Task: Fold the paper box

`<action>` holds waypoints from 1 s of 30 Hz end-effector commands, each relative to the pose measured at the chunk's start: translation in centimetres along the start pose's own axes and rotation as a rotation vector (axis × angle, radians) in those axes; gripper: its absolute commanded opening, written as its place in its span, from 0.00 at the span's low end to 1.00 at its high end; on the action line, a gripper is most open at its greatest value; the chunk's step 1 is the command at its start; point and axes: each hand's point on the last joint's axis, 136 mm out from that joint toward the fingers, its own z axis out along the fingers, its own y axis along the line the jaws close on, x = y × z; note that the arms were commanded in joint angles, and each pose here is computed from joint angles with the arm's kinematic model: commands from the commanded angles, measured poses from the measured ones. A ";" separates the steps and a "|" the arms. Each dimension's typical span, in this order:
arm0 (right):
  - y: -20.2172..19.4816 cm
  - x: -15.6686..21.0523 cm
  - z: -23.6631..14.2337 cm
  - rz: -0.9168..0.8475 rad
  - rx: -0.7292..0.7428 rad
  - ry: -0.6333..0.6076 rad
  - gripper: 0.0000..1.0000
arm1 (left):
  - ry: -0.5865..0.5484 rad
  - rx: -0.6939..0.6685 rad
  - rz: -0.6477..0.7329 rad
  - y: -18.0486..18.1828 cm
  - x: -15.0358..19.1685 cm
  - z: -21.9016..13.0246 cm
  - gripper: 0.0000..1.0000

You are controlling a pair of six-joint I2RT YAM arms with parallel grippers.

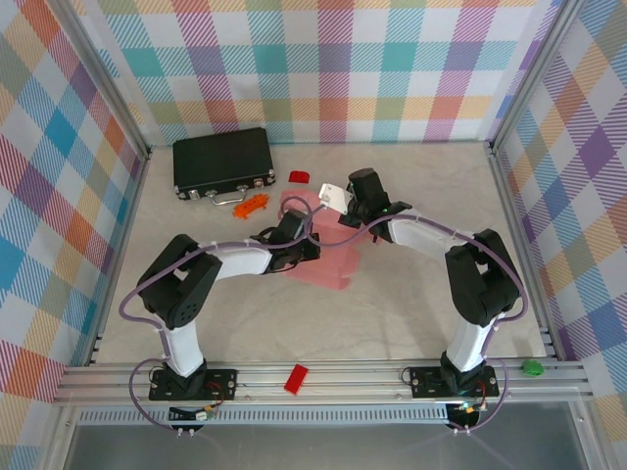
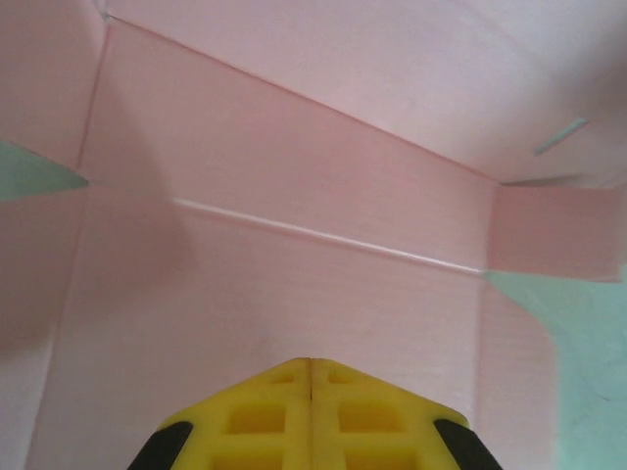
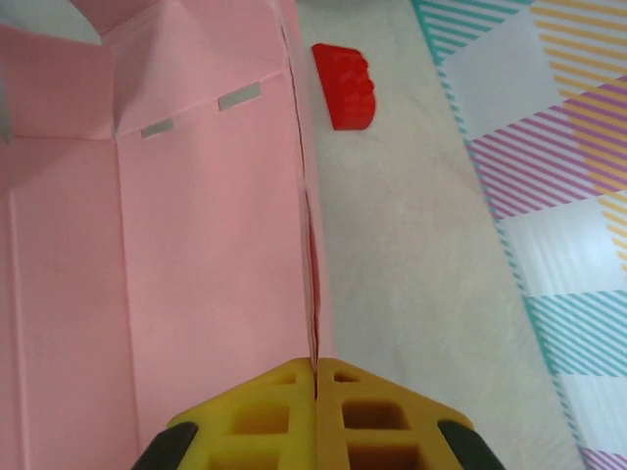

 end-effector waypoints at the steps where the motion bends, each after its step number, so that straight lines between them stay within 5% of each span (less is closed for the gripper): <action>1: -0.8 -0.5 0.1 -0.033 0.047 -0.014 0.00 | -0.038 0.040 0.034 -1.0 -1.0 -2.9 0.10; 8: -0.4 -0.4 0.3 -0.047 0.040 -0.015 0.00 | -0.066 -0.056 0.002 2.7 0.8 -5.1 0.20; 18: 1.4 -0.5 0.5 -0.064 0.006 -0.024 0.00 | 0.004 -0.023 -0.087 5.4 3.7 -2.1 0.00; 30: 3.9 -0.6 0.7 -0.178 0.058 -0.066 0.00 | 0.030 -0.027 -0.158 5.8 4.7 -2.1 0.00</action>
